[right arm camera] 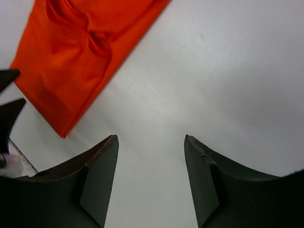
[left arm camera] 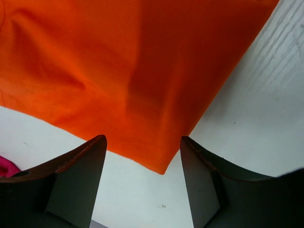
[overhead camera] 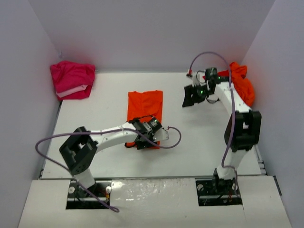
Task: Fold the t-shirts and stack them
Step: Grab one side of the 2/3 rectangular tshirt with left arm
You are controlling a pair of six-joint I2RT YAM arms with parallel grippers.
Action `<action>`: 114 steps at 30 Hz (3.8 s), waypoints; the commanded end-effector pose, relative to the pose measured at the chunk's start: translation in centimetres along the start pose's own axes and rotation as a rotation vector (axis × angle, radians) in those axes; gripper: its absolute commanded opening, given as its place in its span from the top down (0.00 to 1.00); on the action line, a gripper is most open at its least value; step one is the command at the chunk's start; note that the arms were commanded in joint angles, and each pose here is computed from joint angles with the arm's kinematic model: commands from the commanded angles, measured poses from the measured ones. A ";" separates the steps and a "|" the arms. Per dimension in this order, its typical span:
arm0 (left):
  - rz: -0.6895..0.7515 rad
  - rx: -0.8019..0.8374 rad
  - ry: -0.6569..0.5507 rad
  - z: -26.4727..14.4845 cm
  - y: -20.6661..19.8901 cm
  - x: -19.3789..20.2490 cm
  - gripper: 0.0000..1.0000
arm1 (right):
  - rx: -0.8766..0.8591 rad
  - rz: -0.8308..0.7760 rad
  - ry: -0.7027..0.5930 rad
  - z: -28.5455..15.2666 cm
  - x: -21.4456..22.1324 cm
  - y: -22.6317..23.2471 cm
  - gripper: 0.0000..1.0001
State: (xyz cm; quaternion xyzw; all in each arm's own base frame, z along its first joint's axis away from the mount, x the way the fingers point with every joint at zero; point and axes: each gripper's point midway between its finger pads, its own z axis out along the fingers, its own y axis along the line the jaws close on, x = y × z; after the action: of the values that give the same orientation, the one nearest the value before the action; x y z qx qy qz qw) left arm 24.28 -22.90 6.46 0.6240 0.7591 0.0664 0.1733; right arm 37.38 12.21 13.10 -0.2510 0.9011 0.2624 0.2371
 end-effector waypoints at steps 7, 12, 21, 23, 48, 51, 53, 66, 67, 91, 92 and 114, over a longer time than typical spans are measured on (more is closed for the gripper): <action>0.037 -0.142 -0.042 1.1 1.3 -2.2 0.40 | -0.307 -0.010 -0.141 1.6 -12.3 2.8 0.72; 0.048 -0.156 -0.027 1.6 1.4 -2.2 0.40 | -0.392 -0.022 -0.035 6.4 -10.2 5.1 0.72; 0.055 -0.160 -0.037 -1.0 1.7 -2.6 0.40 | -0.422 -0.050 0.031 9.3 -9.2 6.8 0.72; 0.057 -0.141 -0.044 -1.8 1.5 -2.7 0.39 | -0.429 -0.053 0.050 9.7 -8.6 7.2 0.72; 0.083 0.046 -0.047 0.7 -2.5 -2.0 0.08 | -0.482 -0.104 0.179 13.9 -5.6 10.8 0.71; 0.086 0.030 -0.038 1.5 -2.2 -2.2 0.08 | -0.488 -0.101 0.190 13.9 -5.2 10.8 0.71; 0.088 0.022 -0.033 1.9 -2.2 -2.3 0.08 | -0.494 -0.102 0.192 14.0 -5.1 11.0 0.71; 0.097 -0.063 0.022 4.5 -1.1 -1.9 0.08 | -0.513 -0.114 0.232 14.9 -3.8 11.4 0.71; 0.100 -0.061 0.027 4.7 -1.1 -1.9 0.08 | -0.513 -0.116 0.236 15.0 -3.7 11.5 0.71; 0.134 0.057 0.085 7.1 -2.8 -0.6 1.00 | -0.533 -0.094 0.293 15.6 -1.5 11.4 0.71; 0.138 0.062 0.077 6.4 -2.8 -0.5 1.00 | -0.528 -0.096 0.295 15.5 -1.4 11.3 0.71; 0.220 0.341 0.045 -12.4 -4.4 -0.6 1.00 | -0.396 -0.261 0.168 7.8 -5.2 12.5 0.68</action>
State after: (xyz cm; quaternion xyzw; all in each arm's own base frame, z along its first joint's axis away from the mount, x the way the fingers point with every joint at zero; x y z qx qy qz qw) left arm 16.66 -24.77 13.45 0.7092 0.7017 -0.0394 0.0552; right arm 36.69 28.56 8.86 -0.4047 0.8231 0.3895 0.0838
